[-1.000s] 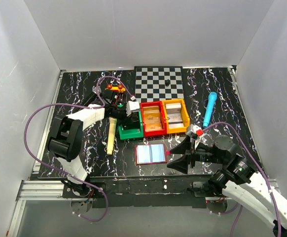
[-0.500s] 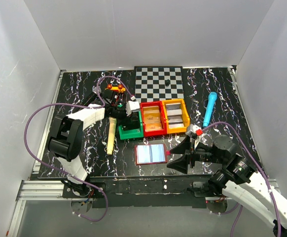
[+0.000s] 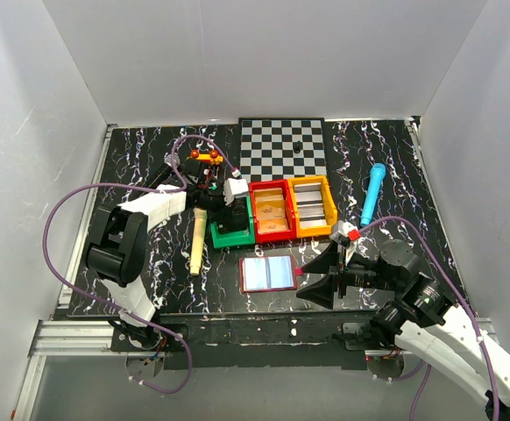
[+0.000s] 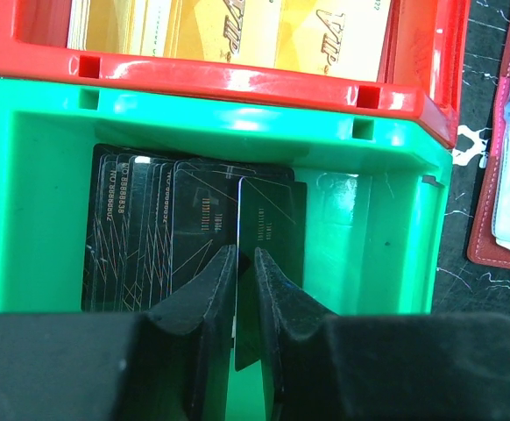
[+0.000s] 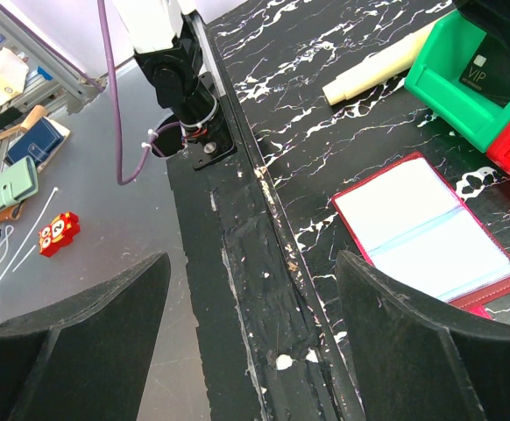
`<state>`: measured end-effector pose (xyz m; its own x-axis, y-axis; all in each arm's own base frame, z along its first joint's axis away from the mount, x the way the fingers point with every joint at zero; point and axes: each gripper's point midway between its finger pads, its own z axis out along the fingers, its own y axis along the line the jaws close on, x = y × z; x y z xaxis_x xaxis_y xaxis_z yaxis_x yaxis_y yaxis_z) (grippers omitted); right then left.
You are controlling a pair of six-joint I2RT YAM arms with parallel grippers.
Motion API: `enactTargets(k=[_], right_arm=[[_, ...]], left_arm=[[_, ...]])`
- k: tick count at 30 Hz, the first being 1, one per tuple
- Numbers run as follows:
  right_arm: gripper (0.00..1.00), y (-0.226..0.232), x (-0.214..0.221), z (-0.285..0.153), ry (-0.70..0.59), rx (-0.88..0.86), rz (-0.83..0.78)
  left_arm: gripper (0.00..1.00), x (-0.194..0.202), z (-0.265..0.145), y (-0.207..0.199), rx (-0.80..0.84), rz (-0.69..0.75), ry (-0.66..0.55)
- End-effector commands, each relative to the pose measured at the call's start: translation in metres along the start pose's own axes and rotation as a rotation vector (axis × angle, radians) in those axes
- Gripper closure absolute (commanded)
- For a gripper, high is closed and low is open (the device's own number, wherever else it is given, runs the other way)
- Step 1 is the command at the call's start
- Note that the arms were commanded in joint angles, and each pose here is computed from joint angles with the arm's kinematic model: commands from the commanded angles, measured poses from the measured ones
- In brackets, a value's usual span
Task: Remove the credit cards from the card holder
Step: Place the credit card in the storage box.
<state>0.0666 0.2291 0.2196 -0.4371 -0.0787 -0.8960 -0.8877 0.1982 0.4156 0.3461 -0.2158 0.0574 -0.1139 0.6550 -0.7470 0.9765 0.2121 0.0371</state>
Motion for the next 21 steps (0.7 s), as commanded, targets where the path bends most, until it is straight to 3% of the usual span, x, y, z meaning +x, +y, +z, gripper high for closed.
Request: enactTargets(k=[1, 11, 18, 19, 20, 21], right_arm=[[0.15, 0.004, -0.016, -0.002, -0.052, -0.005, -0.041], [0.15, 0.004, -0.016, -0.001, -0.052, -0.005, -0.039], [0.14, -0.005, -0.018, 0.001, -0.057, 0.042, -0.015], [0.14, -0.009, -0.018, 0.001, -0.059, 0.063, -0.005], [0.14, -0.014, -0.021, 0.0, -0.07, 0.101, 0.003], [0.14, -0.022, -0.023, -0.001, -0.084, 0.149, 0.013]], left_arm=[[0.84, -0.007, -0.005, 0.007, -0.03, 0.009, -0.017], [0.81, -0.024, -0.018, 0.019, -0.091, 0.017, -0.037], [0.77, -0.088, -0.075, 0.056, -0.358, -0.062, -0.14], [0.72, -0.094, -0.085, 0.062, -0.42, -0.11, -0.157], [0.03, -0.097, -0.096, 0.067, -0.485, -0.17, -0.168], [0.02, -0.1, -0.107, 0.069, -0.541, -0.287, -0.187]])
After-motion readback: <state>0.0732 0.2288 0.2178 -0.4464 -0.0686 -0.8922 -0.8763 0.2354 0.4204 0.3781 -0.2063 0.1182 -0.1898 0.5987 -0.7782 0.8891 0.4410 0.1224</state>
